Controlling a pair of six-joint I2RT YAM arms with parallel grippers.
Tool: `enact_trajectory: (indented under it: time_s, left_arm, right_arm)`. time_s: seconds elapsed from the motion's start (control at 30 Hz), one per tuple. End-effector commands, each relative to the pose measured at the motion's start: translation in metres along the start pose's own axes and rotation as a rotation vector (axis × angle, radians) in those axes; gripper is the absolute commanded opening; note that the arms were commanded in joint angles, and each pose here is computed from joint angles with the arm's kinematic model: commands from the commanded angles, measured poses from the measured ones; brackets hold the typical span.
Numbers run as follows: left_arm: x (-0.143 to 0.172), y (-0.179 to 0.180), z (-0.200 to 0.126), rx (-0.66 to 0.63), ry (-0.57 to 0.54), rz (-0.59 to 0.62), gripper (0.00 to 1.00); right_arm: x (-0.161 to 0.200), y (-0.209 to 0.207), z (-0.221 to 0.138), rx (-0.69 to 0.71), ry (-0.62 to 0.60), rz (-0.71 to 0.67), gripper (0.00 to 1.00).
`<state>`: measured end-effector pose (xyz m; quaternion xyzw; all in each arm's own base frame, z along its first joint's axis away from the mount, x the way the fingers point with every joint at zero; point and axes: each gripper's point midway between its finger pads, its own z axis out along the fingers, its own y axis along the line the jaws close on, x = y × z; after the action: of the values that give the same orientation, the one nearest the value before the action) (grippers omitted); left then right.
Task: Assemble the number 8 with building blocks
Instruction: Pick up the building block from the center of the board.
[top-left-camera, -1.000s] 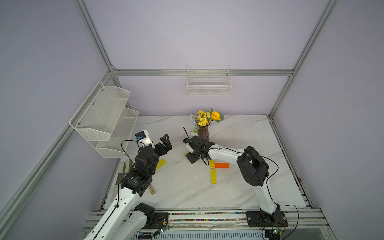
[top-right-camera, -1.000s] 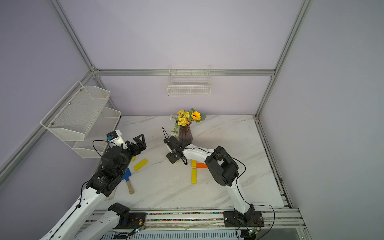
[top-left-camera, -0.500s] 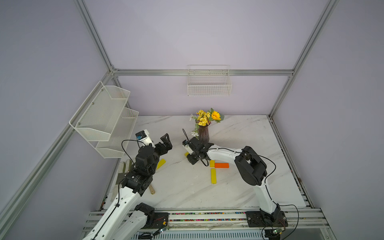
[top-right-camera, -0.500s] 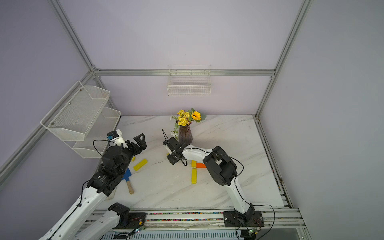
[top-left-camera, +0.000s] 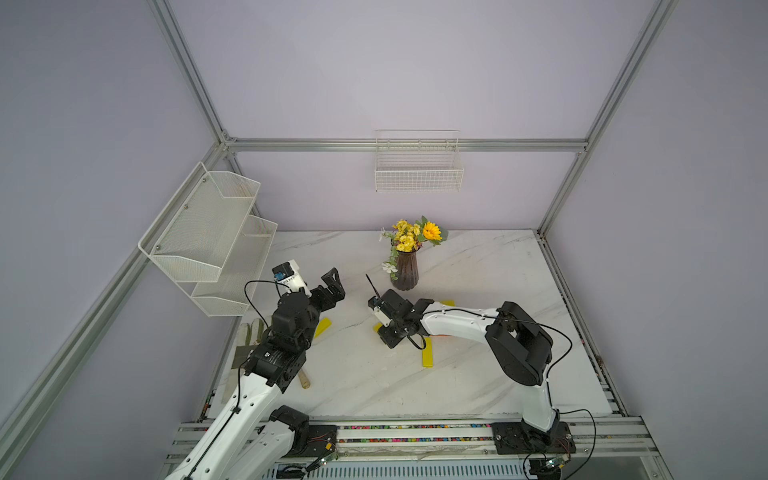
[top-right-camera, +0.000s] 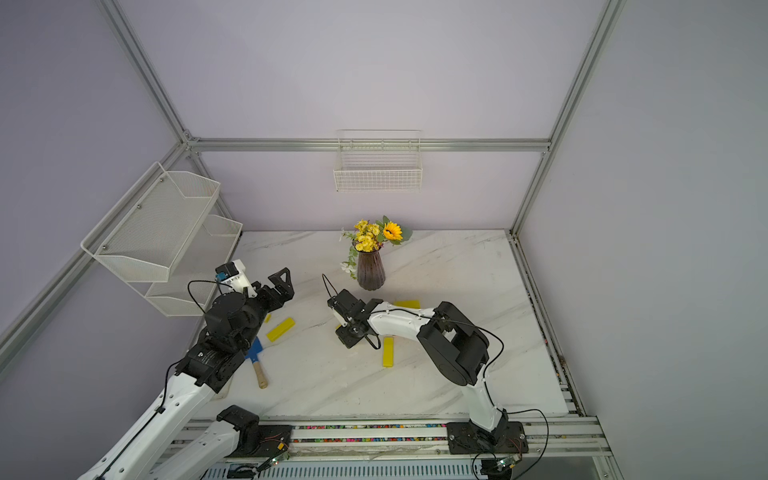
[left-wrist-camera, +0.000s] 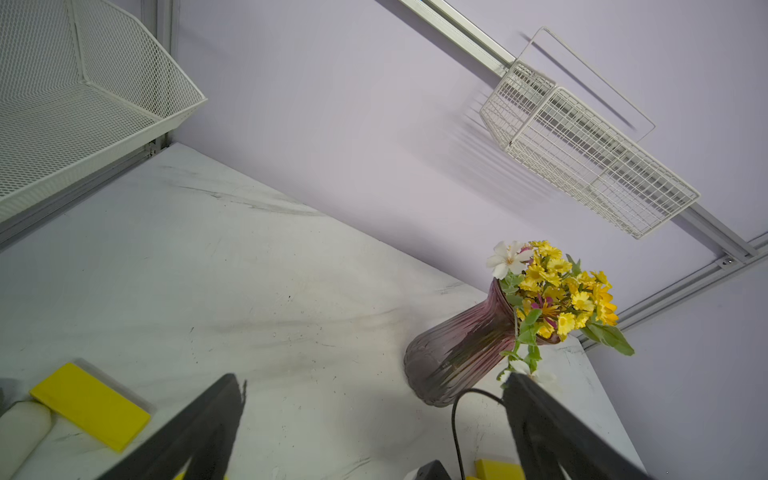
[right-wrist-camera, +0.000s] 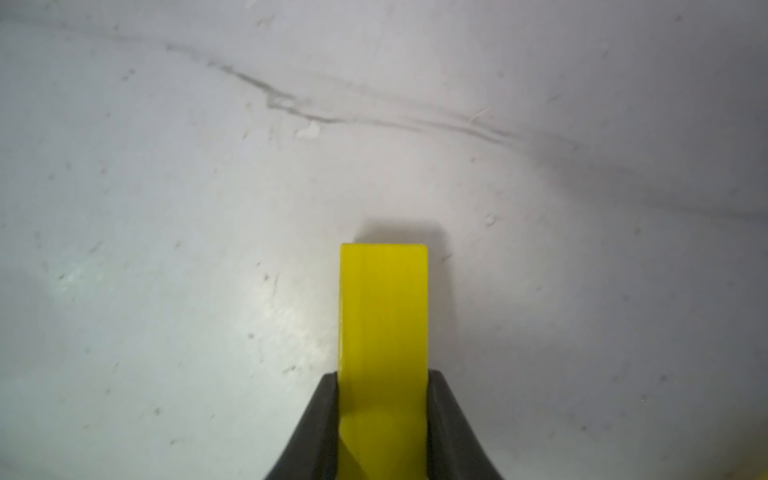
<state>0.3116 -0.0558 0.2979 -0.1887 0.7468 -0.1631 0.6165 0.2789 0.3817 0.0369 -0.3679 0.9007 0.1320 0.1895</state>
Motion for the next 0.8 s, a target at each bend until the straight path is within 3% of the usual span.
enact_trajectory:
  time_s: [0.0,0.37,0.53,0.77]
  left_arm:
    - [-0.005,-0.006,0.001,0.026,-0.02,-0.002,1.0]
    - [-0.004,-0.007,0.003,0.019,-0.007,0.0,1.0]
    - [-0.003,-0.007,0.004,0.021,-0.002,0.0,1.0]
    - [-0.003,-0.008,0.005,0.021,-0.001,-0.002,1.0]
  right_arm:
    - [0.003,0.012,-0.025,0.013,-0.011,0.051,0.16]
    - [0.0,-0.007,-0.072,0.112,-0.096,0.271,0.14]
    - [0.02,-0.05,-0.084,0.28,-0.062,0.38,0.14]
    - [0.061,-0.105,-0.107,0.385,-0.056,0.543,0.12]
